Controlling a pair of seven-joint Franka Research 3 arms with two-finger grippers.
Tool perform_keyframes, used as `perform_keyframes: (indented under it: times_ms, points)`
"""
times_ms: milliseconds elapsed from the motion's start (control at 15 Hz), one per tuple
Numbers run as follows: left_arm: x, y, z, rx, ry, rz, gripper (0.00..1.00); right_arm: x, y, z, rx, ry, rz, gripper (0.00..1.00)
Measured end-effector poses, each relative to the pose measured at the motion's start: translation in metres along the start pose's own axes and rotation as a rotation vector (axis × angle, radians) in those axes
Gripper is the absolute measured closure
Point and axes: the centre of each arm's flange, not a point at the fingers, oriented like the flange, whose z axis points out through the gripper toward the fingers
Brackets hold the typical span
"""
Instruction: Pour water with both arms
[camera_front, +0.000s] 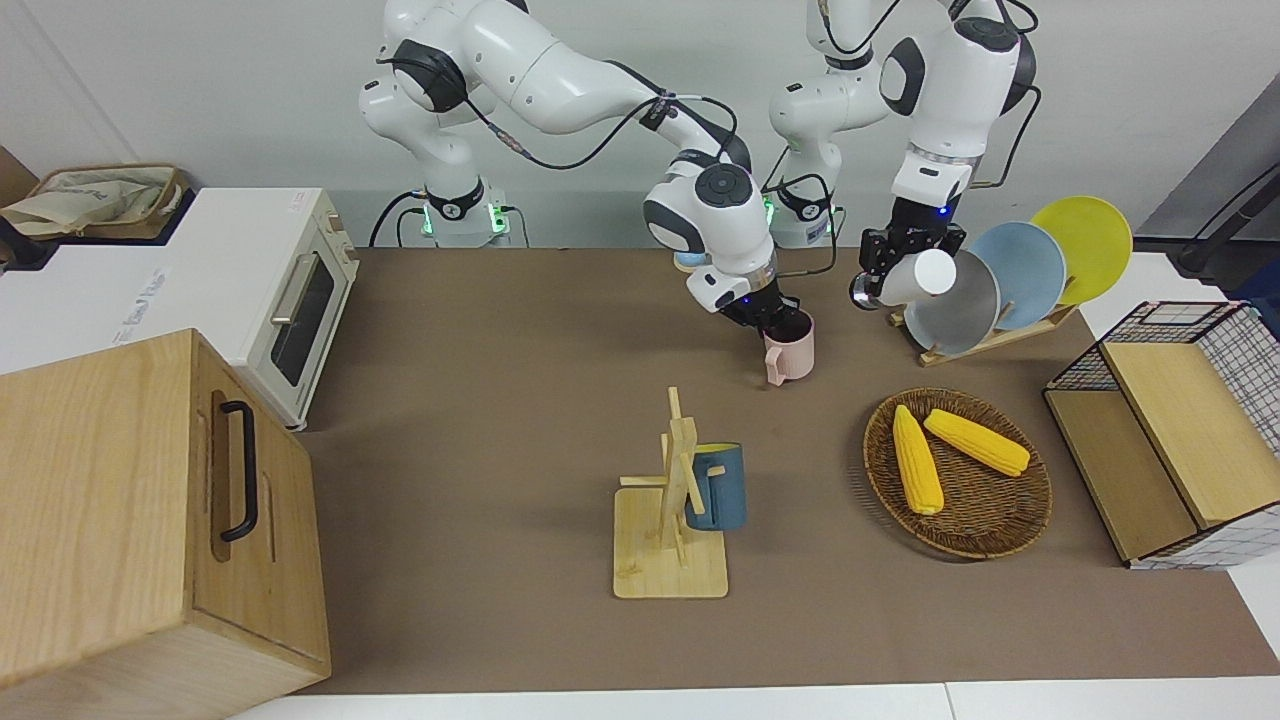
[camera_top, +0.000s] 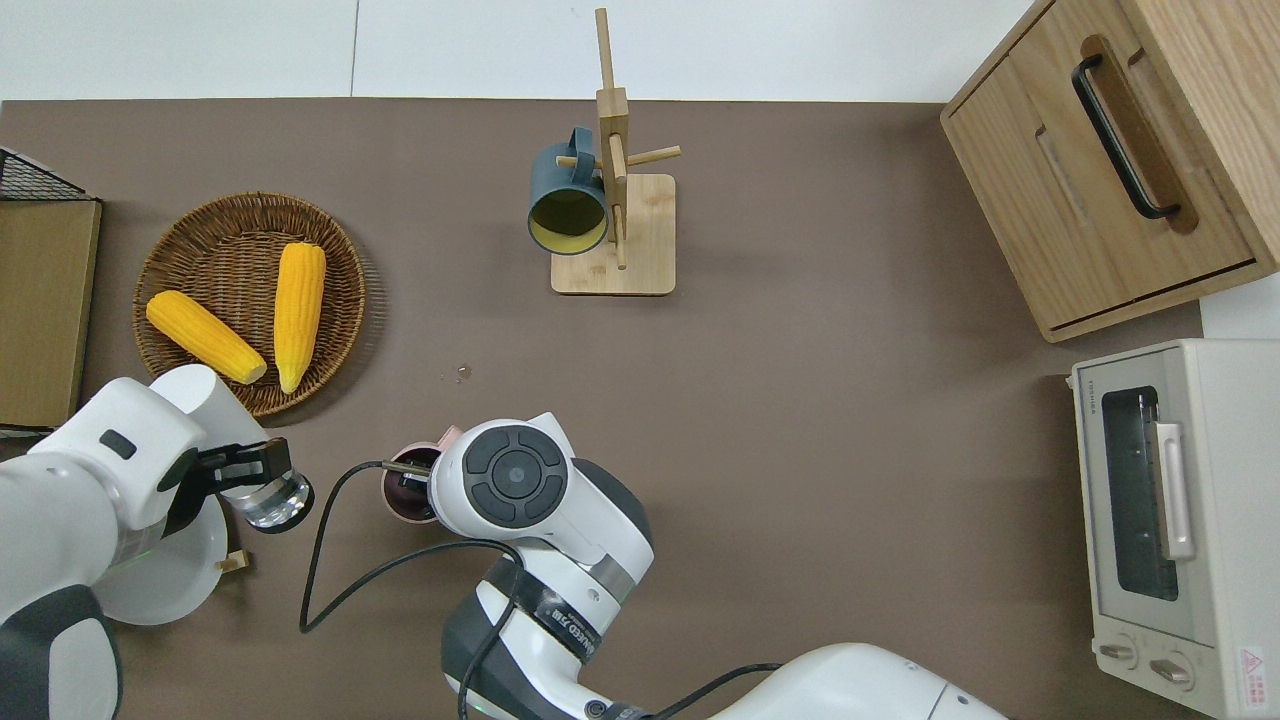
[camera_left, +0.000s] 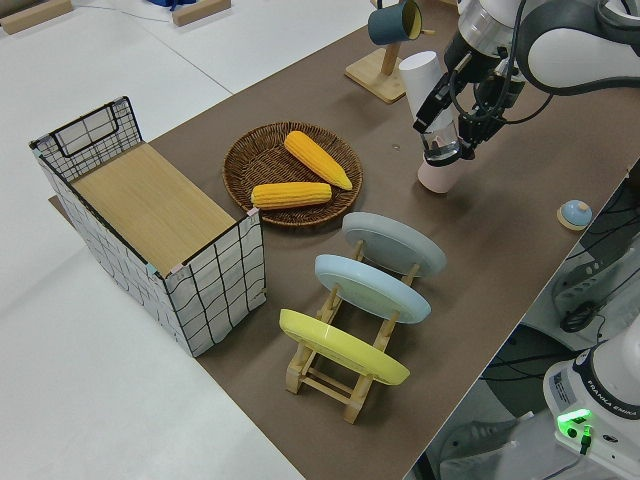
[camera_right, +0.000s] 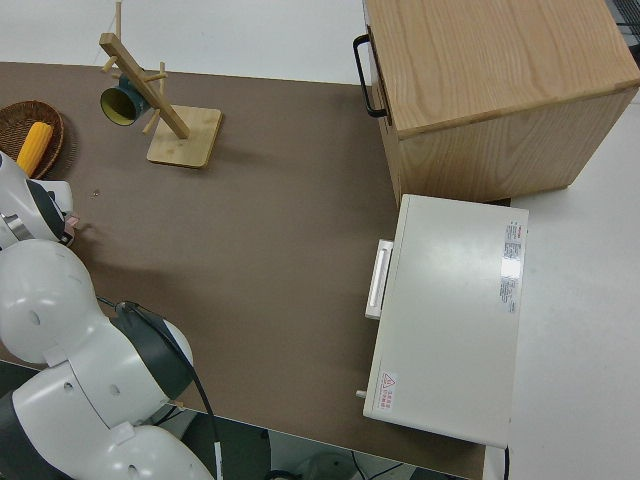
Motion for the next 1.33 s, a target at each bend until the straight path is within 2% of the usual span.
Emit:
perform_keyframes:
  times_ms: [1000,1333]
  points:
    - [0.000,-0.001,0.005,-0.001,-0.010,-0.001,0.37,0.007,0.003,0.007,-0.007,-0.001,0.012,0.92]
    - [0.000,-0.001,0.005,-0.002,-0.011,-0.001,0.37,0.012,0.000,0.002,0.002,0.008,0.020,0.48]
